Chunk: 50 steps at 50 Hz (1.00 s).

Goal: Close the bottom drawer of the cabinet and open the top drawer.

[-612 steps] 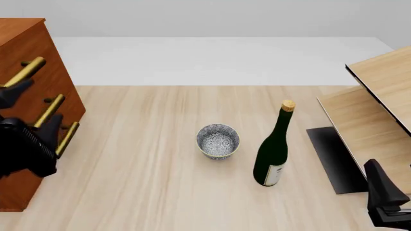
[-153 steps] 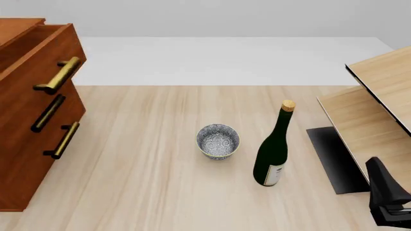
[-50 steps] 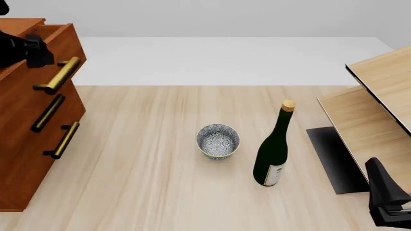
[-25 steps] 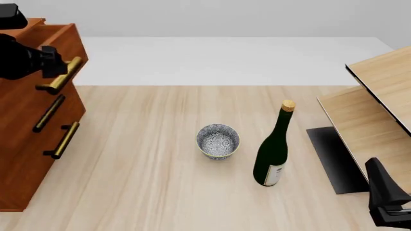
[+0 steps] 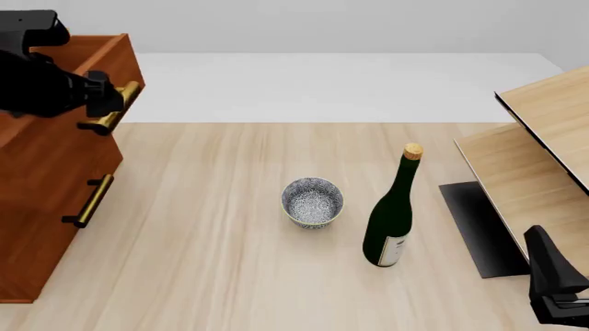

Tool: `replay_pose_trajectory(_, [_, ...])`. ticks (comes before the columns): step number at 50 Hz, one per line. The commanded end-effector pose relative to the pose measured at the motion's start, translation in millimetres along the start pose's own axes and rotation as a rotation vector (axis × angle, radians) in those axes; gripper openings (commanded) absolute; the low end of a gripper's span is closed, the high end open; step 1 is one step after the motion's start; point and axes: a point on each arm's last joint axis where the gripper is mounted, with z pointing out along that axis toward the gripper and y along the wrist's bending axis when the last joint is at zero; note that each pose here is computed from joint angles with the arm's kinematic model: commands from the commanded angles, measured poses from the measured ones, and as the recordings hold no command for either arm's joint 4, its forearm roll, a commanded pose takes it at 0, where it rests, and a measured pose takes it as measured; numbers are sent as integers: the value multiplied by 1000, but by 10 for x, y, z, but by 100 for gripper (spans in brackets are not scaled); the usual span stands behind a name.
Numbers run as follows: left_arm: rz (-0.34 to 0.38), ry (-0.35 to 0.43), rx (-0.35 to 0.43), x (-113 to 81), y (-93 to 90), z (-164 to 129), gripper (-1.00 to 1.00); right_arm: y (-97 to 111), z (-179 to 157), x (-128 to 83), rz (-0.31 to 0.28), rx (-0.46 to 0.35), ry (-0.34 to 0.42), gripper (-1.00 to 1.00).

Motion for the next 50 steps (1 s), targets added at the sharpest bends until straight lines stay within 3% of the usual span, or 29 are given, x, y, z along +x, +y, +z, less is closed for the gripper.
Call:
replay_pose_trajectory(1, [55,3,64,34,-224,9,100,-1,0,3,0,2,0,100])
replay_pose_trajectory(50, [144,16,188,190,-677,145,100,-5,0,12,-5,9,2,100])
